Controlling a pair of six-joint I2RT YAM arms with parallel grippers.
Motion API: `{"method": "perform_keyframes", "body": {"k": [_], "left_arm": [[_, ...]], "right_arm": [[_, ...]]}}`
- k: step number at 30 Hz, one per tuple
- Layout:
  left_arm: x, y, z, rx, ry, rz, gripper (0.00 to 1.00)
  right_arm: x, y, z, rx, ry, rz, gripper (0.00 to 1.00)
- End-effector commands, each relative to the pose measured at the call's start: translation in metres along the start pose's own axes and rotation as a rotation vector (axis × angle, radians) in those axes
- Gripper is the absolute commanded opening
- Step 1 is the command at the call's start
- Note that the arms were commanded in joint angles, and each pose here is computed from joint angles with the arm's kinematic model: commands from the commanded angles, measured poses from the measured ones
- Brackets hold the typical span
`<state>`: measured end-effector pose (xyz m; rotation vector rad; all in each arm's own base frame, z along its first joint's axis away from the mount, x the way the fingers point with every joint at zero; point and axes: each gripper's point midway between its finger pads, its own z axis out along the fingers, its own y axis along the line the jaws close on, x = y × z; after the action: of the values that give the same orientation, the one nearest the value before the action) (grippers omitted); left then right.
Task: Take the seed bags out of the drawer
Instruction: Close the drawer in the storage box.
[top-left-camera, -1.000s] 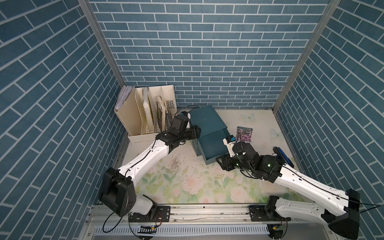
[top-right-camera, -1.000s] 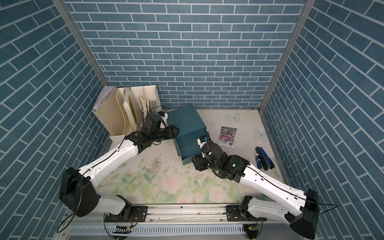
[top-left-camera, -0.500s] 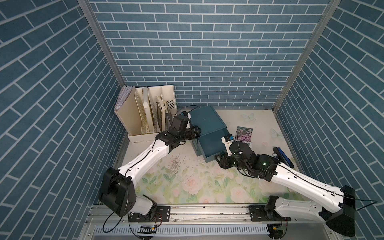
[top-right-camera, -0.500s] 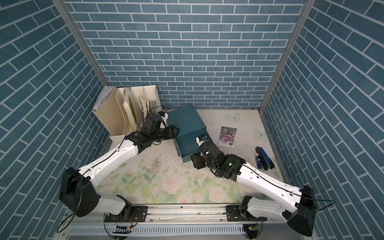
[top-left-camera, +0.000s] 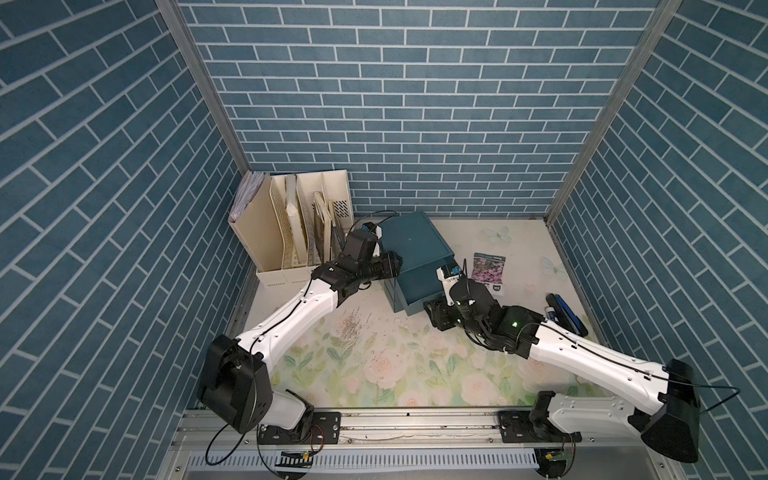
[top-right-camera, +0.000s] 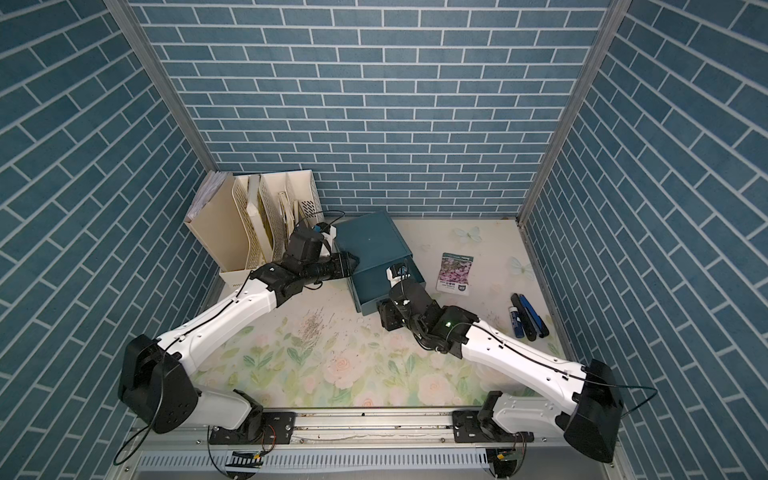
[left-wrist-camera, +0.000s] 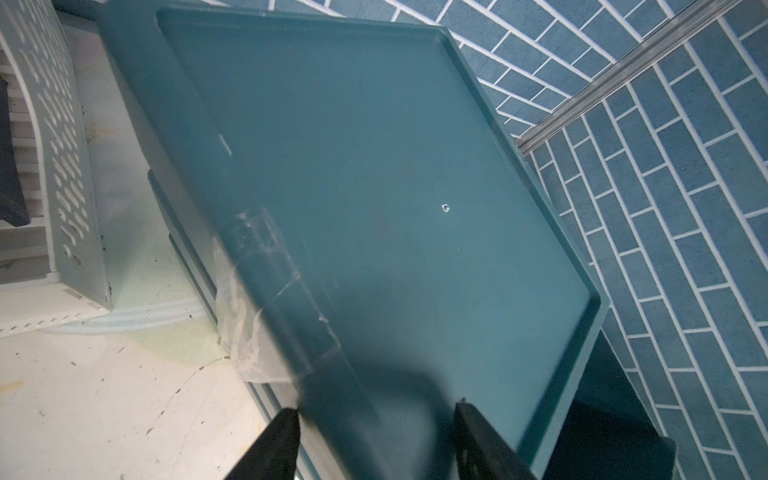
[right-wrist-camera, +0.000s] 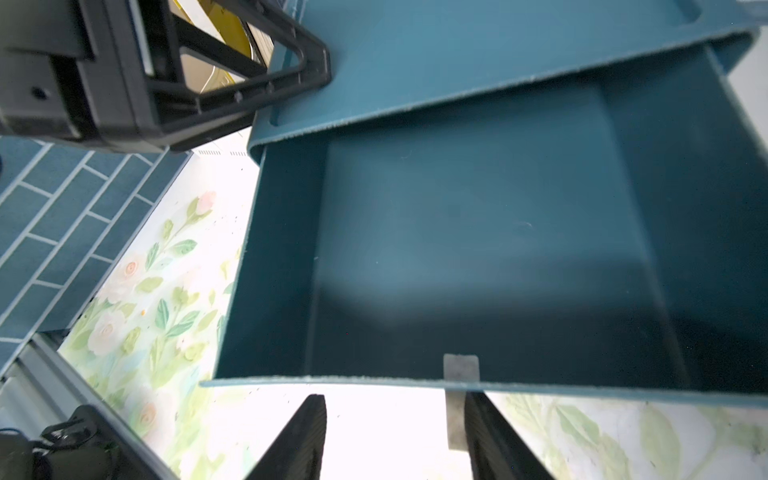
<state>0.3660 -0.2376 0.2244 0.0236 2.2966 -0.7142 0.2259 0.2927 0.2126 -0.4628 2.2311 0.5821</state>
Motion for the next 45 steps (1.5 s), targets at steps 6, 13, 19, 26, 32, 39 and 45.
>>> {"method": "perform_keyframes", "body": {"k": [6,13,19,26,32,39,45], "left_arm": [[0.045,0.028,0.014,-0.111,0.180,0.037,0.63],[0.046,0.031,0.017,-0.119,0.187,0.047,0.63],[0.045,0.032,0.020,-0.129,0.189,0.064,0.63],[0.043,0.032,0.021,-0.135,0.191,0.080,0.63],[0.040,0.032,0.022,-0.139,0.188,0.085,0.63],[0.033,0.029,0.026,-0.132,0.180,0.092,0.64],[0.029,0.029,0.028,-0.131,0.176,0.096,0.64]], "right_arm": [[-0.032,0.002,0.013,0.022,-0.117,-0.055,0.57],[-0.048,0.000,0.027,0.014,-0.154,-0.062,0.57],[-0.056,0.001,0.041,0.006,-0.180,-0.057,0.57],[-0.060,0.004,0.054,-0.005,-0.197,-0.052,0.57],[-0.064,0.005,0.064,-0.008,-0.212,-0.043,0.57],[-0.066,0.004,0.073,-0.007,-0.218,-0.039,0.57],[-0.067,0.003,0.078,-0.007,-0.218,-0.034,0.57]]}}
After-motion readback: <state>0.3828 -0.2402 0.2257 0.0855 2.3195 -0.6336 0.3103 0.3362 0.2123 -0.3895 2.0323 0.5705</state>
